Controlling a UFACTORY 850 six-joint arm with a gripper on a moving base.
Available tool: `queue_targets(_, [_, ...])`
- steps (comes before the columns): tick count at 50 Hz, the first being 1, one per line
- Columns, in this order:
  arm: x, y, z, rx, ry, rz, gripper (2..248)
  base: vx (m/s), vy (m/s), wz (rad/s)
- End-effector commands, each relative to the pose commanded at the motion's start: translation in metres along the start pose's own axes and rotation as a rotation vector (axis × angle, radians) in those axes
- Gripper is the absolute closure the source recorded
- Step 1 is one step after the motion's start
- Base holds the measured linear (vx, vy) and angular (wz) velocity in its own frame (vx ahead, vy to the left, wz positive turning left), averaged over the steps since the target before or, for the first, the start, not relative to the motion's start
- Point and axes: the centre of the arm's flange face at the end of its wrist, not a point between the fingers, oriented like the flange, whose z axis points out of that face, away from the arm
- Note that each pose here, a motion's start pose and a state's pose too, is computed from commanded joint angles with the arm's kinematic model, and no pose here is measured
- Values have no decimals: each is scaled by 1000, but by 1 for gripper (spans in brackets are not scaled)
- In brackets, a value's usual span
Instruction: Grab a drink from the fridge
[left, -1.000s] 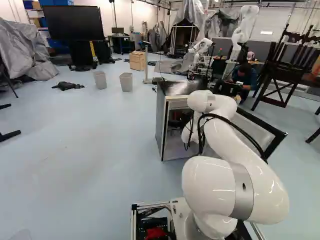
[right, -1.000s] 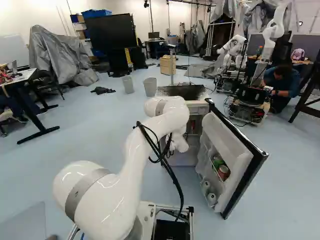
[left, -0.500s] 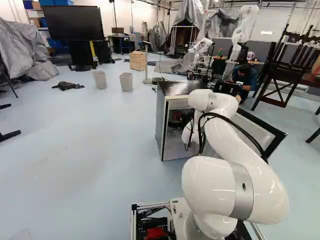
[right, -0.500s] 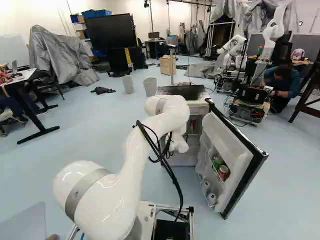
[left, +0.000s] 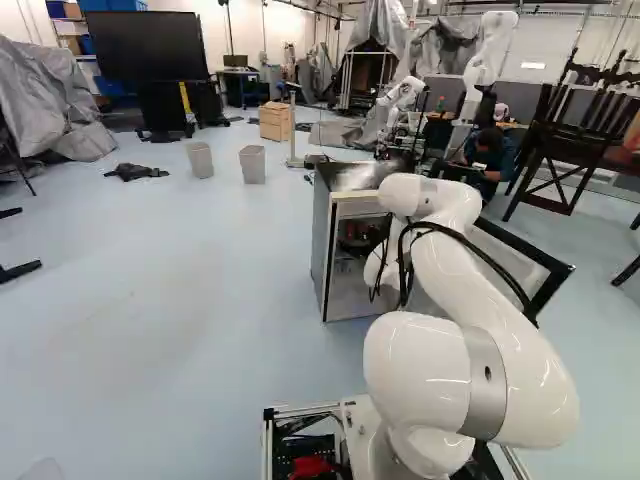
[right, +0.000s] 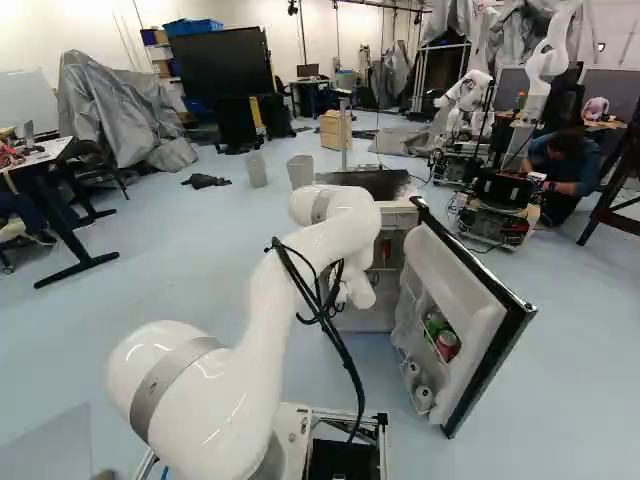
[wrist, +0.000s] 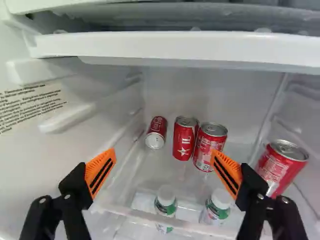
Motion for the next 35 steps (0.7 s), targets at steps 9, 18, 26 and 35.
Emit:
queue_targets(9, [2,3,-8,-56,-14,19,3,0,0,0])
queue_targets(18, [3,5,-17,-112,-28,38,3,0,0,0])
queue_targets(26, [5,7,-25,-161,-40,53,3,0,0,0])
queue_targets(35, [5,8,-30,-181,-47,60,3,0,0,0])
